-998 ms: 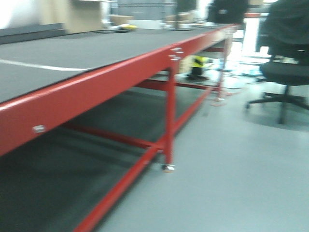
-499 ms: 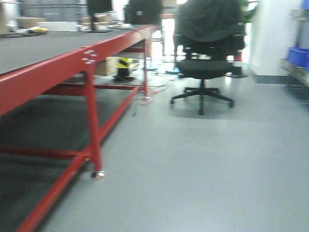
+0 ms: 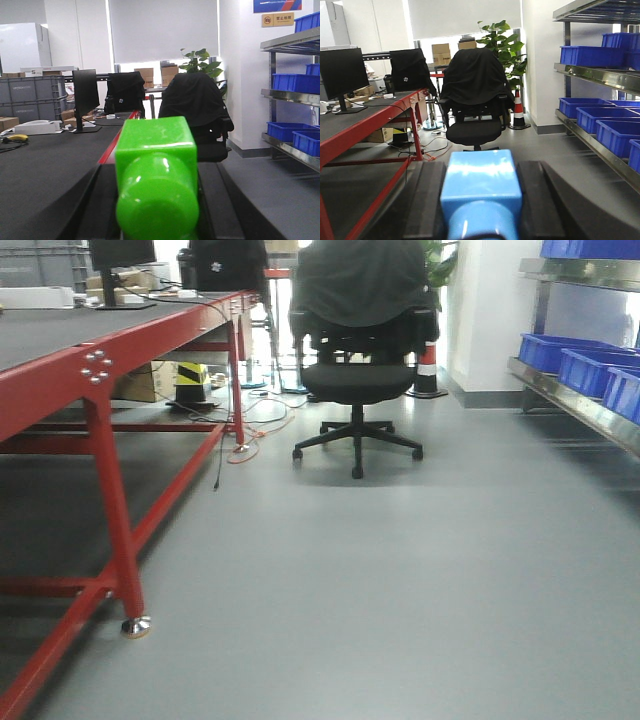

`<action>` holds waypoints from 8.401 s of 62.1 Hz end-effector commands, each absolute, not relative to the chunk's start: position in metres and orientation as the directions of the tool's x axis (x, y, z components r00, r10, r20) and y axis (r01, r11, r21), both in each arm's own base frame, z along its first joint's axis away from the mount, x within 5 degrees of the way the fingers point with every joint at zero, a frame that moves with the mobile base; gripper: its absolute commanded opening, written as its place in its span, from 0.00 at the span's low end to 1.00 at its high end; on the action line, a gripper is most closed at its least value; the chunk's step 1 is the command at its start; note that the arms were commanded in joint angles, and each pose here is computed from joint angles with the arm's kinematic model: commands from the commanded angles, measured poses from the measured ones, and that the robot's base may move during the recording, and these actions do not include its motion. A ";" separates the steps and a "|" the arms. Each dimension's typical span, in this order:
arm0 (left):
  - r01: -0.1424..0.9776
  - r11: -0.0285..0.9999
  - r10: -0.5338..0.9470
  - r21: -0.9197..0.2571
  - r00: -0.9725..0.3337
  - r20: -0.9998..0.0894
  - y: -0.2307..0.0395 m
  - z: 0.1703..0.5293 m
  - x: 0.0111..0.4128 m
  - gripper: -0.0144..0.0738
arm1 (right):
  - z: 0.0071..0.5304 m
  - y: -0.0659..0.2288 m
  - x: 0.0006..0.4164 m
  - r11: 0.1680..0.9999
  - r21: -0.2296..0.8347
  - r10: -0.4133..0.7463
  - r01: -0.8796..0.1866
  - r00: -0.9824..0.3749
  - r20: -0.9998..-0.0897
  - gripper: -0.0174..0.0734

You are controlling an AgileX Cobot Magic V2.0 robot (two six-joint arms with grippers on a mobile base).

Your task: Grab block from conveyor and place in blue bin

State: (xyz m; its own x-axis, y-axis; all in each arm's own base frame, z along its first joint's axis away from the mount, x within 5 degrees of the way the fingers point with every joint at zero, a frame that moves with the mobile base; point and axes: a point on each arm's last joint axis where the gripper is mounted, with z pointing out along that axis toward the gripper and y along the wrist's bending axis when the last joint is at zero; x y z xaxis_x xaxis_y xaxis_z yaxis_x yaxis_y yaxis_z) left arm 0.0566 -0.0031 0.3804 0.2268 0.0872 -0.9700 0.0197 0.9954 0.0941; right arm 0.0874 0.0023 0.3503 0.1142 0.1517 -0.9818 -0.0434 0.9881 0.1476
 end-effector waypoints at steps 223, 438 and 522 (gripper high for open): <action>0.013 0.996 0.085 0.091 0.245 -0.966 -0.003 0.381 0.055 0.04 | 0.356 0.002 0.085 0.989 0.139 0.144 -0.045 0.155 -0.977 0.01; 0.013 0.996 0.085 0.091 0.245 -0.966 -0.003 0.381 0.055 0.04 | 0.356 0.002 0.085 0.989 0.139 0.144 -0.045 0.155 -0.977 0.01; 0.104 0.993 0.059 0.057 -0.021 -0.998 -0.010 0.421 0.109 0.04 | 0.406 0.015 0.105 0.984 0.087 0.117 -0.158 0.191 -0.975 0.01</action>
State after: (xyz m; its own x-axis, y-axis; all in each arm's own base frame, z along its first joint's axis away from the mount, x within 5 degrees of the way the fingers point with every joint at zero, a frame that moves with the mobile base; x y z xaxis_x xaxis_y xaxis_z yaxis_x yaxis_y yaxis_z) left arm 0.0974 -0.0083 0.4077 -0.0003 0.0622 -0.9981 0.0904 0.9940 0.0619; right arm 0.0926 0.0092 0.3967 0.1930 0.1437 -0.9706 -0.1241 0.9848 0.1212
